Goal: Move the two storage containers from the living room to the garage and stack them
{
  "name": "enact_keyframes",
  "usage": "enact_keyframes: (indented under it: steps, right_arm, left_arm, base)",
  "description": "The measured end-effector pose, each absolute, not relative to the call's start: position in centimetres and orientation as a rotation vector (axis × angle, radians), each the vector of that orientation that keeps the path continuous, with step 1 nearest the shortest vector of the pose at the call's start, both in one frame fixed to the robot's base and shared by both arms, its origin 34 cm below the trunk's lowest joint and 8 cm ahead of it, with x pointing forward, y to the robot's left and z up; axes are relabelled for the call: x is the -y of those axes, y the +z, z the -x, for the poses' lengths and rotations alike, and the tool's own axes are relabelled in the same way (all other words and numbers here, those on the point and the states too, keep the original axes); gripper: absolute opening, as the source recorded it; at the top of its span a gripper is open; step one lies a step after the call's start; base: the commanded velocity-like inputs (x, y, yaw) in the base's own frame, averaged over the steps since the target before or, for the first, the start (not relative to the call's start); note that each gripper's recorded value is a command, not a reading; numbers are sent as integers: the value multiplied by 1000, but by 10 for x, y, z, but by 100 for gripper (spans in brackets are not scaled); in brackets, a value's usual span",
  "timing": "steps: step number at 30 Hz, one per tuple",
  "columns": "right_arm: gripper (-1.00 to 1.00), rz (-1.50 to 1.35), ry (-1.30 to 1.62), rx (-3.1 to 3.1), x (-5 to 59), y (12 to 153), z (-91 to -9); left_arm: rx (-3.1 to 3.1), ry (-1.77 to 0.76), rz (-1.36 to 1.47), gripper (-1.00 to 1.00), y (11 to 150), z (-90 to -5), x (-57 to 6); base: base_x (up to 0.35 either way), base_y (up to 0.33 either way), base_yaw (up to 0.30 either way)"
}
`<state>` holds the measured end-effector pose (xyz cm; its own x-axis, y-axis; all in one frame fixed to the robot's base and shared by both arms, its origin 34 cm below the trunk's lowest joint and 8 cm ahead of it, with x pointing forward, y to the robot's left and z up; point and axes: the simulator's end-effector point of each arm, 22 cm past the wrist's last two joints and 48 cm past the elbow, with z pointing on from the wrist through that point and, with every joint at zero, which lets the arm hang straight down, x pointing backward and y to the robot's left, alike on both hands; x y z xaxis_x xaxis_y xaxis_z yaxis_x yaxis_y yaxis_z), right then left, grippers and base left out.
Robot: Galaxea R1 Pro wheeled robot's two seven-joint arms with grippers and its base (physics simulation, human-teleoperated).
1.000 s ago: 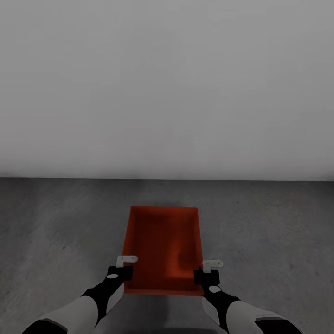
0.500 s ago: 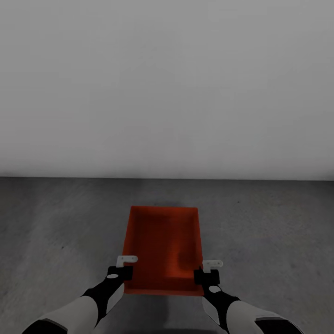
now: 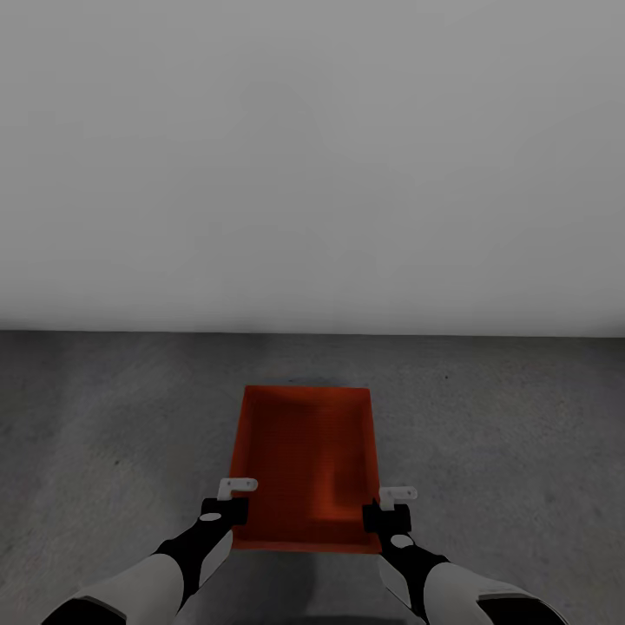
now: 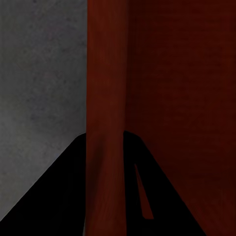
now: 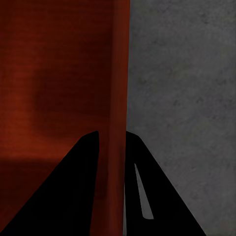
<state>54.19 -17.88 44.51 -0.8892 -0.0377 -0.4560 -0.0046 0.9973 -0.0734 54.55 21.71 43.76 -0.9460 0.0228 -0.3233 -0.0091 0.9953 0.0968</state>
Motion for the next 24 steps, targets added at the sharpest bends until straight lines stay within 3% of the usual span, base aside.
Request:
enact_keyframes:
  steps: [24]
  right_arm:
    - [-100,30,-96,-2664,179,421,-542]
  left_arm:
    - [-2808,138,-10,-100,413,-545,-217]
  base:
    - [0,0,0]
